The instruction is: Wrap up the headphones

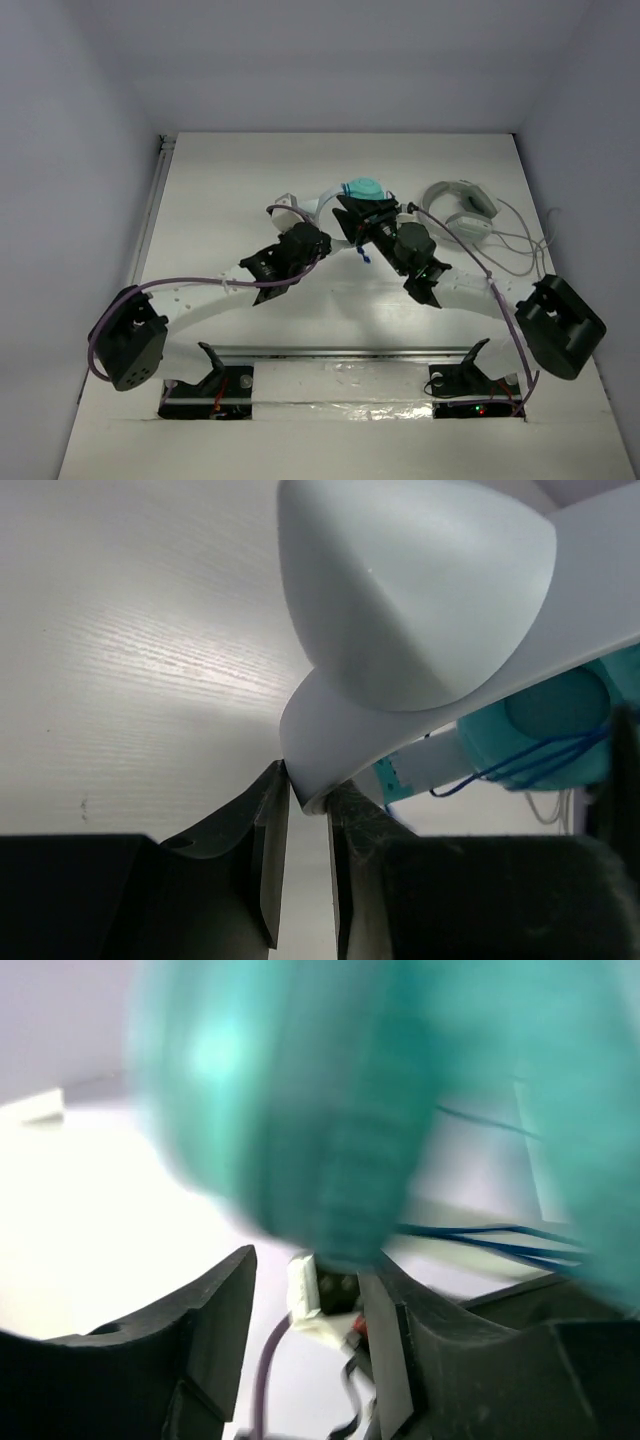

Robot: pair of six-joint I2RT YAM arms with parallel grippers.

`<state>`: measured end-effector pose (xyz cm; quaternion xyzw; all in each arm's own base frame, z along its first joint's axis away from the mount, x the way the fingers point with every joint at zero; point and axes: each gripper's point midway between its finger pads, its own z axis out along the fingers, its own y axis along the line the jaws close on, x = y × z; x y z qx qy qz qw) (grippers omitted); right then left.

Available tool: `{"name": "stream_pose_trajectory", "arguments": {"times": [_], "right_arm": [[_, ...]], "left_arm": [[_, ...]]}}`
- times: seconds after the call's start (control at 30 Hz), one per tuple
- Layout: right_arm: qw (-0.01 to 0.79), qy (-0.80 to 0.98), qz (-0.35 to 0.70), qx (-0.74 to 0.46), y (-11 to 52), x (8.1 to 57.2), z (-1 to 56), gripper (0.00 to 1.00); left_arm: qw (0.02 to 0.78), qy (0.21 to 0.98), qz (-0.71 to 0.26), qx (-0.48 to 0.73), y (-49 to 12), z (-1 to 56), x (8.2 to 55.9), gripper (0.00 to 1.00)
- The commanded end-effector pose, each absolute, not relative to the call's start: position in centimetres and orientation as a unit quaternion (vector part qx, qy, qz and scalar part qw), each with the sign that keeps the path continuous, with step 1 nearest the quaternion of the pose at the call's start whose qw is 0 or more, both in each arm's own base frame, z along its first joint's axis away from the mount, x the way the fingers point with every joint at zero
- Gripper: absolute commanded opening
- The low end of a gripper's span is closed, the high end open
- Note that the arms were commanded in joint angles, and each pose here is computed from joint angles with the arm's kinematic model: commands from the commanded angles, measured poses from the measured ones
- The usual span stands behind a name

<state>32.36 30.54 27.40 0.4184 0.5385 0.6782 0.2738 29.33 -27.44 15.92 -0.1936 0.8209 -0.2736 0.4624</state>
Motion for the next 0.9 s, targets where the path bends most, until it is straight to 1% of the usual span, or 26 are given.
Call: {"name": "stream_pose_trajectory", "arguments": {"times": [0.0,0.03,0.13,0.23,0.3,0.5,0.6,0.77,0.83,0.87], "right_arm": [[0.303,0.606,0.629,0.381,30.9,31.9,25.9,0.53],[0.302,0.616,0.623,0.375,31.0,31.3,25.7,0.53],[0.319,0.624,0.607,0.374,30.0,30.9,24.9,0.54],[0.342,0.637,0.592,0.357,29.4,30.6,25.7,0.54],[0.360,0.639,0.592,0.334,29.6,30.6,27.2,0.54],[0.402,0.633,0.605,0.266,29.1,29.0,31.9,0.53],[0.427,0.642,0.589,0.242,28.2,28.3,32.6,0.50],[0.468,0.669,0.549,0.179,26.6,26.5,33.9,0.48],[0.474,0.688,0.524,0.167,26.0,26.1,33.2,0.48],[0.483,0.689,0.517,0.156,25.5,25.7,33.6,0.48]], "left_arm": [[0.419,0.839,-0.305,-0.165,-28.4,14.6,28.7,0.00],[0.402,0.845,-0.317,-0.156,-29.1,14.2,28.2,0.00],[0.386,0.852,-0.318,-0.156,-28.6,13.0,28.5,0.00],[0.366,0.862,-0.321,-0.143,-29.0,12.2,28.2,0.00],[0.365,0.868,-0.304,-0.141,-28.7,11.4,28.3,0.00],[0.382,0.862,-0.289,-0.164,-26.9,10.8,30.1,0.00],[0.386,0.861,-0.287,-0.164,-26.4,10.5,31.3,0.00],[0.363,0.881,-0.260,-0.154,-25.8,8.0,33.1,0.00],[0.363,0.883,-0.259,-0.147,-26.1,8.3,34.0,0.00],[0.355,0.891,-0.242,-0.147,-25.6,7.5,34.3,0.00]]}}
